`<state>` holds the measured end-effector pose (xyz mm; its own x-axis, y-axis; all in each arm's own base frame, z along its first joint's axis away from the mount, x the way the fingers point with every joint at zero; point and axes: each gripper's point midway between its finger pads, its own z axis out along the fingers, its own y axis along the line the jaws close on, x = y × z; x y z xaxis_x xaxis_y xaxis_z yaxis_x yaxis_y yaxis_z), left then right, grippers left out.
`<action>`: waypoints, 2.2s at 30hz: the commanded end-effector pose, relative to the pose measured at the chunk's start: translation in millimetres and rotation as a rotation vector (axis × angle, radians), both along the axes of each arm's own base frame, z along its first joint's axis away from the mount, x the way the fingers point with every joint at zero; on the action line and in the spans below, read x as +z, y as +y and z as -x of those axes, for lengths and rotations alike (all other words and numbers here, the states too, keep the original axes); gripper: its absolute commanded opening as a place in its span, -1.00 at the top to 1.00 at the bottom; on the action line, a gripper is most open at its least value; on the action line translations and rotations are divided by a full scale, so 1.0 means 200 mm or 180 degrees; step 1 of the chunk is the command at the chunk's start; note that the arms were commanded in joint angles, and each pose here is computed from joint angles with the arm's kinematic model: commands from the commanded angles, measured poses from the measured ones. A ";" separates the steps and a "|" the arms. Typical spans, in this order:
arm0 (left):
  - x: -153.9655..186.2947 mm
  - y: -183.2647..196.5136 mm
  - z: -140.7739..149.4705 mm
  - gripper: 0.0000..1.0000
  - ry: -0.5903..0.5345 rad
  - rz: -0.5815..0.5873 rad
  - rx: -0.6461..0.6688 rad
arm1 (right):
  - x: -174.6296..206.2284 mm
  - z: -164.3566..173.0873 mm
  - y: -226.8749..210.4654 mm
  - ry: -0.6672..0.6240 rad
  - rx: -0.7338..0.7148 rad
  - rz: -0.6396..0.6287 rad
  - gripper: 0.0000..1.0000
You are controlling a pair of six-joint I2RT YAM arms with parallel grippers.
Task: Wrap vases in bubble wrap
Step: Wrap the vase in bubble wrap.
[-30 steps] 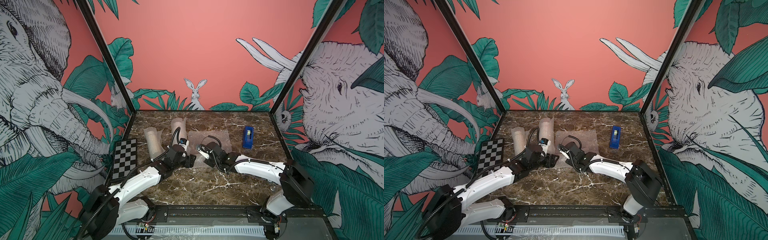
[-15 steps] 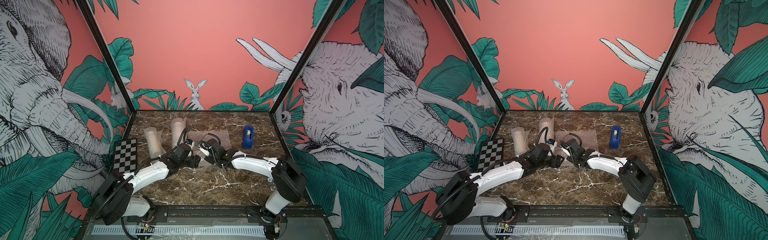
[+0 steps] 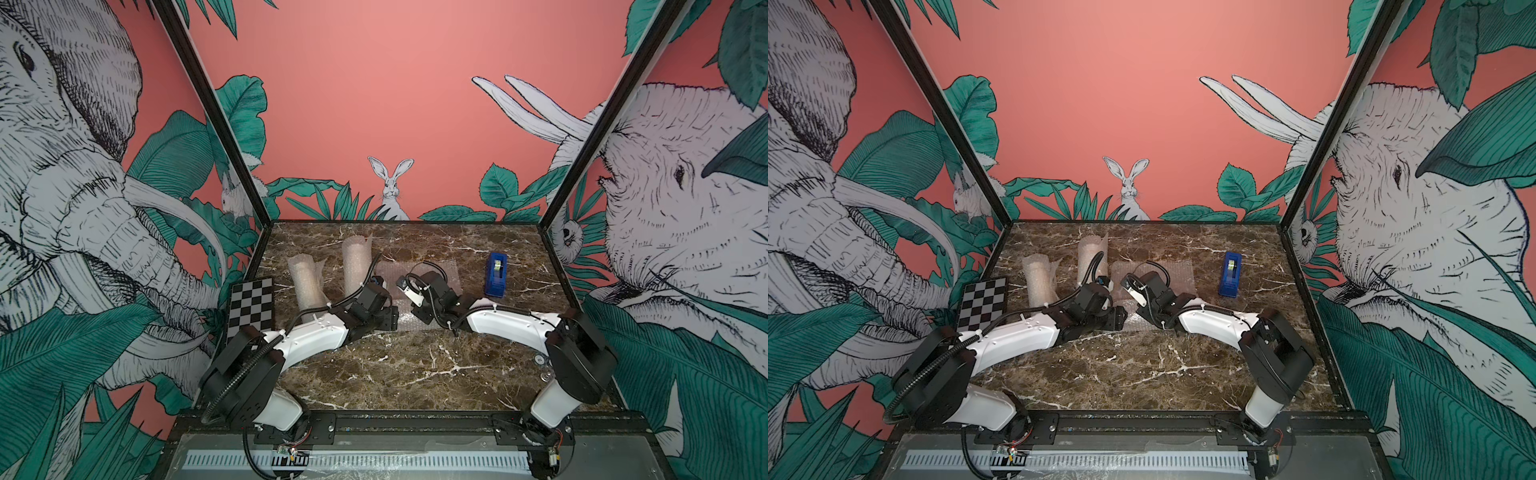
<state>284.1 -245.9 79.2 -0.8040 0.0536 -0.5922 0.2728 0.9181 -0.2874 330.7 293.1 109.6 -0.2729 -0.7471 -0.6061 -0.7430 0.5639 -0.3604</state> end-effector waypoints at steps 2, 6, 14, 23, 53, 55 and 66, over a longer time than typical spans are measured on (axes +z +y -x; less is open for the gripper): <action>0.01 0.03 -0.02 -0.54 -0.0002 -0.0073 0.0137 | 0.23 0.01 -0.04 -0.0227 -0.0011 -0.0268 0.38; 0.00 0.02 -0.02 -0.54 0.0000 -0.0070 0.0131 | 0.30 0.05 -0.09 -0.0463 0.0113 -0.0313 0.02; 0.00 0.03 -0.02 -0.54 -0.0006 -0.0081 0.0143 | 0.11 0.32 -0.11 -0.0294 0.1327 -0.0185 -0.64; -0.01 0.02 -0.02 -0.54 0.0007 -0.0087 0.0128 | 0.00 0.31 -0.09 -0.0189 0.1724 0.0026 -0.72; 0.01 0.06 -0.03 -0.56 -0.0075 -0.0136 0.0183 | -0.33 0.16 -0.19 0.0641 0.1983 0.0907 -0.75; 0.02 0.06 -0.04 -0.57 -0.0095 -0.0128 0.0193 | -0.35 0.16 -0.19 0.0696 0.2012 0.0939 -0.74; 0.09 0.16 -0.04 -0.58 -0.0232 -0.0093 0.0354 | -0.31 0.23 -0.16 0.0706 0.1962 0.0871 -0.48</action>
<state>293.8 -227.9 85.5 -0.7825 0.0156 -0.6224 0.2187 0.9429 -0.2514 323.0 279.0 72.4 0.2252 -0.8889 -0.3989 -0.9246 -0.0658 -0.3753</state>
